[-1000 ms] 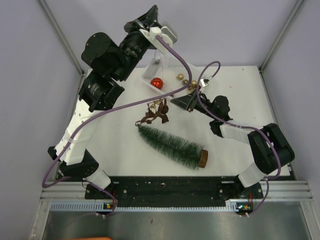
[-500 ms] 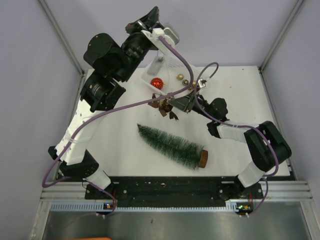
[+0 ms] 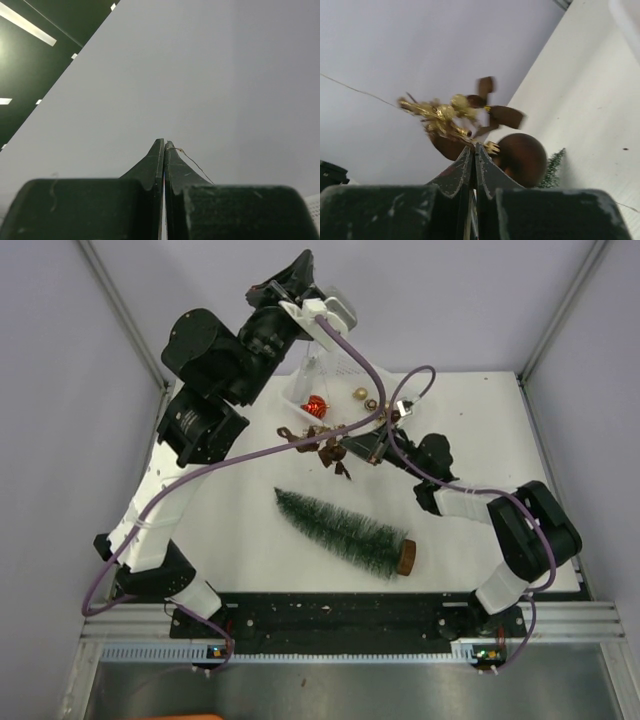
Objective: Decorate the small christmas tree
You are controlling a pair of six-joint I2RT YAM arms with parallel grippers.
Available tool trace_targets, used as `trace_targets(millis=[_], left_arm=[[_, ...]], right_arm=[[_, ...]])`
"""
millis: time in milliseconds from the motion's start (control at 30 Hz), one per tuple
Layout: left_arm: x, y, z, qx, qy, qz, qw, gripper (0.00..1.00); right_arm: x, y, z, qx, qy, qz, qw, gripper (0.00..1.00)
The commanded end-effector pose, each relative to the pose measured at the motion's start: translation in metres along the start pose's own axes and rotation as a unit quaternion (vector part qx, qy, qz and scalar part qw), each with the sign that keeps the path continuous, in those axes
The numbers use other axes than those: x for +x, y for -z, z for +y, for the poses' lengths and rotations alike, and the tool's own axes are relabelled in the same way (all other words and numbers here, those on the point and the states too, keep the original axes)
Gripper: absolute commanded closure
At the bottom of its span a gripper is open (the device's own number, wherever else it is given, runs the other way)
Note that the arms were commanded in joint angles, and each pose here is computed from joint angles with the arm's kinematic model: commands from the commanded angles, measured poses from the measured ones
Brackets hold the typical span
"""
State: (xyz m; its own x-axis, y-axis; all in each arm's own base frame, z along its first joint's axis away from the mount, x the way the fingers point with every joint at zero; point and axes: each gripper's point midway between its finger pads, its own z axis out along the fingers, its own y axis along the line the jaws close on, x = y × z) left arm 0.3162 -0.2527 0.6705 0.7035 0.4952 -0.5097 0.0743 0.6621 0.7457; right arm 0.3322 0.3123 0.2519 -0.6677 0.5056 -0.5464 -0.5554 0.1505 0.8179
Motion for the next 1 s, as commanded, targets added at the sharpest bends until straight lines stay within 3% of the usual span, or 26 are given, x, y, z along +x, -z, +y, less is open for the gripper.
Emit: trace_targets(millis=[0,300,467,567,800,967], left_arm=[[-0.032,0.024,0.075,-0.113,-0.019,-0.037,0.993,0.99],[-0.060,0.057,0.154,-0.257,-0.086,-0.059,0.961,1.00],[-0.083,0.089,0.201,-0.358,-0.128,-0.078,0.922,1.00],[-0.095,0.110,0.220,-0.373,-0.129,-0.096,0.914,1.00],[-0.096,0.141,0.238,-0.381,-0.134,-0.081,0.911,1.00],[-0.087,0.154,0.238,-0.368,-0.130,-0.060,0.919,1.00]], right_arm=[[-0.026,0.007,-0.029,0.053,0.037,-0.029,0.997,0.98],[-0.045,0.029,-0.072,0.114,0.042,-0.041,0.992,0.98],[-0.049,0.033,-0.110,0.209,0.079,-0.019,0.975,0.99],[-0.060,0.039,-0.128,0.264,0.107,-0.025,0.958,0.99],[-0.142,0.014,-0.102,0.303,0.172,-0.098,0.932,0.97],[-0.203,-0.028,-0.058,0.249,0.182,-0.133,0.942,0.97]])
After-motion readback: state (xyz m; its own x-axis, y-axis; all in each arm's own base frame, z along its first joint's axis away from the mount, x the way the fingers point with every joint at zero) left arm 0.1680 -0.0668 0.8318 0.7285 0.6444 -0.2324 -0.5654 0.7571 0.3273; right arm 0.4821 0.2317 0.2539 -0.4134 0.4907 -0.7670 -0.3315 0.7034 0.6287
